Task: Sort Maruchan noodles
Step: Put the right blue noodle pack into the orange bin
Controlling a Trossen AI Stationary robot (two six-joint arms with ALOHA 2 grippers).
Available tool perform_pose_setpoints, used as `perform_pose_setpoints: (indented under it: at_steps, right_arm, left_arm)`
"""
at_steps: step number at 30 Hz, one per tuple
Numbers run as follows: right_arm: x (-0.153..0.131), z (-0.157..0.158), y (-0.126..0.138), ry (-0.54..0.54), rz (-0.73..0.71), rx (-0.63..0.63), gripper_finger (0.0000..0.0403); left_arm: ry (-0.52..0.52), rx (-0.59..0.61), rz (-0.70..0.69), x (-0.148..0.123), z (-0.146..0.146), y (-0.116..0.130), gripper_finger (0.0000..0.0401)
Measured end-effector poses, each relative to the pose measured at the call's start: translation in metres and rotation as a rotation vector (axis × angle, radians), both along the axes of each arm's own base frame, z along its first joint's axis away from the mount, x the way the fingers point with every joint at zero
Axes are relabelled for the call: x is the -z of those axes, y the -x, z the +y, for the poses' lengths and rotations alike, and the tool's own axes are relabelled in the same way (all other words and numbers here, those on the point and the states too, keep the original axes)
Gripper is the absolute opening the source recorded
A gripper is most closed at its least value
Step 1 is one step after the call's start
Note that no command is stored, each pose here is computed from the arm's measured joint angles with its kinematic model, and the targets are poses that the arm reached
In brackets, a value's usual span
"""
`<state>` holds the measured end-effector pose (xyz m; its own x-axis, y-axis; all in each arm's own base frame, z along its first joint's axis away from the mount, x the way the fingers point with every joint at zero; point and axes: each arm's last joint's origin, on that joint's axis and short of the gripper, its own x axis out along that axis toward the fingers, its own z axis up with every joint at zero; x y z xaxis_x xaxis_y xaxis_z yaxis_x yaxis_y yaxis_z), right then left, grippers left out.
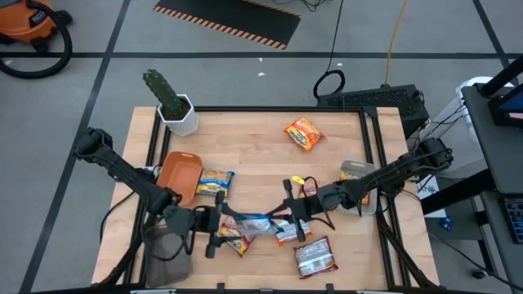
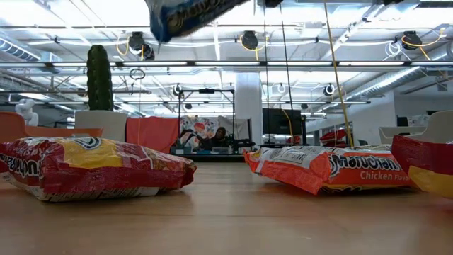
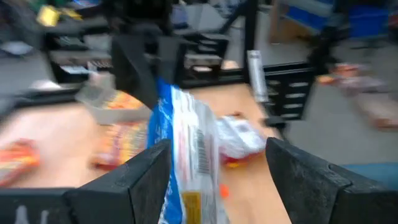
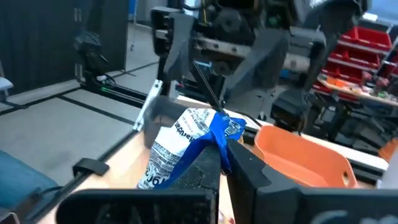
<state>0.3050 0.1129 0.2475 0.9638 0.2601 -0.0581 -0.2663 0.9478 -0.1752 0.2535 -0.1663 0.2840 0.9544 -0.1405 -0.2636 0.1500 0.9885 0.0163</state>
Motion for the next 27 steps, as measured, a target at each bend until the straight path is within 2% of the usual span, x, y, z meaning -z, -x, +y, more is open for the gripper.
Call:
perform_pose_setpoints:
  at_steps: [4, 9, 14, 19, 23, 27]
  right_arm:
    - [-0.002, 0.002, 0.001, 0.006, -0.027, -0.012, 0.0005]
    - [-0.002, 0.002, 0.000, -0.008, -0.021, -0.028, 0.0006]
    - [0.005, 0.004, -0.003, -0.007, -0.009, -0.026, 0.0006]
    - [0.008, 0.002, -0.008, 0.002, -0.047, 0.076, 0.0006]
    - [0.005, 0.002, -0.008, 0.025, -0.080, 0.076, 0.0006]
    - [0.007, 0.002, -0.008, 0.043, -0.066, 0.076, 0.0006]
  left_arm:
    - [0.071, -0.017, 0.033, 0.002, 0.007, -0.004, 0.0266]
    - [0.052, -0.047, 0.070, 0.006, 0.016, -0.008, 0.0266]
    - [0.069, -0.019, 0.117, 0.013, 0.027, -0.018, 0.0266]
    - [0.140, 0.000, 0.158, 0.021, 0.039, -0.032, 0.0266]
    - [0.168, 0.034, 0.201, 0.028, 0.047, -0.038, 0.0266]
    - [0.152, 0.035, 0.200, 0.028, 0.050, -0.039, 0.0255]
